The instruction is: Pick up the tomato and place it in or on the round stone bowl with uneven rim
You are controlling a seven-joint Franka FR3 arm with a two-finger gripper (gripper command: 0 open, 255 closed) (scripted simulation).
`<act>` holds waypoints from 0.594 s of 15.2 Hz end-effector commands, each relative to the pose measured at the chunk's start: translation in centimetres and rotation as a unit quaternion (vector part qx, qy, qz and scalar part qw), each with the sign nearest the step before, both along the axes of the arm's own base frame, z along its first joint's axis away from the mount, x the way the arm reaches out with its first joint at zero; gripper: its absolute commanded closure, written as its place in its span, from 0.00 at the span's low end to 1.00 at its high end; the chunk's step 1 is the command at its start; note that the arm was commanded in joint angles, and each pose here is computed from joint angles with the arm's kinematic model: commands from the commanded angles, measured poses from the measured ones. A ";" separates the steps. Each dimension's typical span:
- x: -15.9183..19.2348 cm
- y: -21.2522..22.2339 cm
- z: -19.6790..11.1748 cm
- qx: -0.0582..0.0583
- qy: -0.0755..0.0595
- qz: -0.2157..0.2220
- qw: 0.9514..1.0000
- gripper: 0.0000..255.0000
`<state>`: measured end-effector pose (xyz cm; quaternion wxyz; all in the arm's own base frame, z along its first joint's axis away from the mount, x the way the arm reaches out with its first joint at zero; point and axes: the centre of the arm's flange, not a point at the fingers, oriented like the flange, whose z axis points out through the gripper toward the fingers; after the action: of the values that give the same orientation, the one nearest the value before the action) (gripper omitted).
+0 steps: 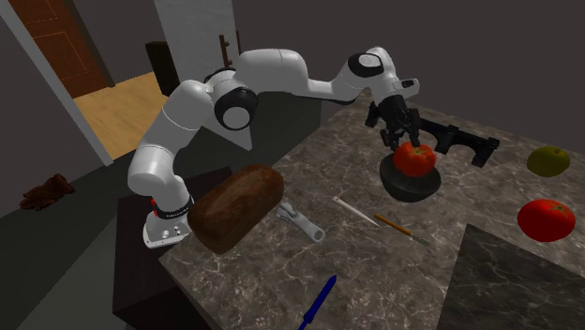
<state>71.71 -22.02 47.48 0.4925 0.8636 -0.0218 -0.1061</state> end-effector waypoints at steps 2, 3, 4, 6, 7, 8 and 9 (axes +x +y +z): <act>-0.1 0.0 -0.7 0.000 0.000 0.000 1.000 1.00; -0.1 0.0 -0.7 0.000 0.000 0.000 1.000 1.00; -0.1 0.0 -0.7 0.000 0.000 0.000 1.000 1.00; -0.1 0.0 -0.7 0.000 0.000 0.000 1.000 1.00; -0.1 0.0 -0.7 0.000 0.000 0.000 1.000 1.00; -0.1 0.0 -0.7 0.000 0.000 0.000 1.000 1.00; -0.1 0.0 -0.7 0.000 0.000 0.000 1.000 0.00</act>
<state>71.65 -22.00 46.82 0.4925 0.8636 -0.0220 -0.1059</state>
